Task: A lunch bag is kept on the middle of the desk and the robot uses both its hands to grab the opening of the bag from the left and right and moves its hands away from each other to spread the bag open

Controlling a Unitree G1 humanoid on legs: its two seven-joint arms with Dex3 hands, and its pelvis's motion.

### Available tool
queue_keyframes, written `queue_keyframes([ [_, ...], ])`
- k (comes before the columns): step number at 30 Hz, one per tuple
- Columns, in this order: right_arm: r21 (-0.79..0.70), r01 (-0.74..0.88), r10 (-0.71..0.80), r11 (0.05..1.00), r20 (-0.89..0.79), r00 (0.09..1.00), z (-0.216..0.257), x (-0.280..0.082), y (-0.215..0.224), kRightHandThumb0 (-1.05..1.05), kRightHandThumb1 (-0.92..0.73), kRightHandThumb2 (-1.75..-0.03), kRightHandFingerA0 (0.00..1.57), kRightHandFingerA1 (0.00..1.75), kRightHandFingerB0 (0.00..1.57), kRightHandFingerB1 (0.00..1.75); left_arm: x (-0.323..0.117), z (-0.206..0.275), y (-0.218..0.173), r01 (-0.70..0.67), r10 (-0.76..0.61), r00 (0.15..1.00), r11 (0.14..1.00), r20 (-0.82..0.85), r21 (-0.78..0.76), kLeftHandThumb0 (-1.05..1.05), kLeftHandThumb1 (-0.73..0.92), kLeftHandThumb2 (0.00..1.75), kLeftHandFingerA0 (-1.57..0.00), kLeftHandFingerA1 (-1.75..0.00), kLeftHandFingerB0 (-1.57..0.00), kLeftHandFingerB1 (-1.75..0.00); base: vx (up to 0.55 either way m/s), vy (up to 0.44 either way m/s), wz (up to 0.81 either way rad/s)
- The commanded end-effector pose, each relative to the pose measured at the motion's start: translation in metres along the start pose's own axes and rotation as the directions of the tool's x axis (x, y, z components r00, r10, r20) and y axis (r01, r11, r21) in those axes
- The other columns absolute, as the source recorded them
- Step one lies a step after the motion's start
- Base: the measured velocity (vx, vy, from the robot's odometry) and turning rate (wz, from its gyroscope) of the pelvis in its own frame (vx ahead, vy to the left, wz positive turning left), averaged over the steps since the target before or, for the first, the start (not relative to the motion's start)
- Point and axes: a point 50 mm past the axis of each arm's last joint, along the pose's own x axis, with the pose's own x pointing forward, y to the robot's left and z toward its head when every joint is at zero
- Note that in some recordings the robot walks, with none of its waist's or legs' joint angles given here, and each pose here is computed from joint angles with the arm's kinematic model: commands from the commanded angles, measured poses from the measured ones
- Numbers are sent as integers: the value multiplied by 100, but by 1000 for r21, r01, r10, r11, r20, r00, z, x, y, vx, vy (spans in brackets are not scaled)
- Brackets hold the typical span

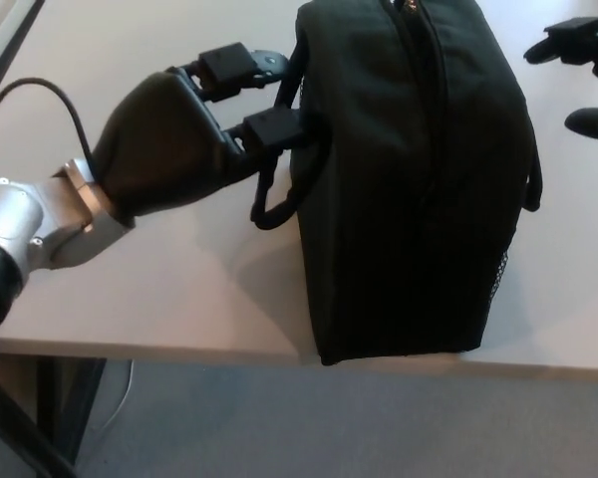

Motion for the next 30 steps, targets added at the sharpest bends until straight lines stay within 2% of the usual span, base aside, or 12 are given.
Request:
queue_keyframes([
  [1, -33, -3, 2, 999, -20, 1000, 0, -3, 8, -43, -61, -59, 55, 39, 55, 38, -13, -5, 4, 6, -6, 1000, 1000, 13, 19, -13, 55, 57, -56, -42, -61, -40, 0, 0, 0],
  [5, -36, -8, 7, 999, -21, 1000, -1, -5, 10, -43, -61, -59, 55, 39, 55, 38, -26, -6, 4, 43, -43, 999, 999, 23, 12, -25, 50, 56, -65, -41, -65, -41, 0, 0, 0],
  [10, -27, -23, 22, 999, -27, 999, -3, -7, 11, -42, -62, -59, 54, 39, 55, 38, -41, -8, 4, 76, -77, 996, 997, 36, 34, -32, 49, 57, -64, -44, -65, -41, 0, 0, 0],
  [11, -31, -10, 10, 999, -20, 1000, -3, -7, 11, -42, -59, -58, 57, 40, 58, 39, -45, -9, 5, 81, -82, 996, 996, 34, 43, -35, 49, 82, -53, -56, -61, -57, 0, 0, 0],
  [13, -34, -9, 8, 999, -16, 1000, -2, -6, 11, -42, -59, -58, 56, 40, 57, 39, -47, -10, 6, 78, -80, 996, 996, 34, 48, -37, 50, 82, -53, -56, -60, -56, 0, 0, 0],
  [14, -33, -12, 12, 999, -19, 1000, -2, -6, 12, -42, -60, -58, 56, 40, 57, 39, -47, -10, 6, 78, -80, 996, 996, 34, 49, -29, 57, 58, -60, -43, -66, -42, 0, 0, 0],
  [16, -36, -17, 16, 999, -23, 1000, 0, -4, 11, -43, -61, -59, 54, 39, 56, 38, -42, -10, 8, 77, -78, 996, 996, 39, 42, -31, 54, 57, -60, -41, -65, -42, 0, 0, 0],
  [18, -48, -14, 13, 999, -22, 1000, 1, -3, 9, -44, -60, -59, 54, 39, 56, 38, -37, -8, 8, 48, -49, 998, 999, 49, 23, -28, 51, 56, -56, -39, -54, -37, 0, 0, 0],
  [23, -64, -11, 10, 998, -20, 1000, 2, -2, 7, -44, -61, -59, 53, 38, 55, 38, -24, -6, 12, -26, 23, 996, 999, 91, 32, -15, 55, 57, -56, -38, -60, -40, 0, 0, 0],
  [26, -57, 7, -8, 998, -5, 1000, 3, -4, 6, -33, -47, -54, 54, 39, 54, 37, -16, -5, 17, -58, 55, 993, 998, 108, 25, -20, 54, 57, -51, -40, -49, -37, 0, 0, 0],
  [28, -61, -4, 4, 998, -5, 1000, 4, -5, 5, -31, -47, -55, 52, 38, 49, 36, -13, -5, 19, -69, 63, 990, 997, 124, 41, -22, 53, 56, -48, -42, -44, -35, 0, 0, 0],
  [30, -55, 25, -24, 998, 21, 999, 4, -7, 4, -35, -40, -61, 57, 46, 47, 41, -12, -4, 20, -78, 76, 990, 997, 117, 19, -21, 55, 57, -47, -41, -42, -34, 0, 0, 0],
])
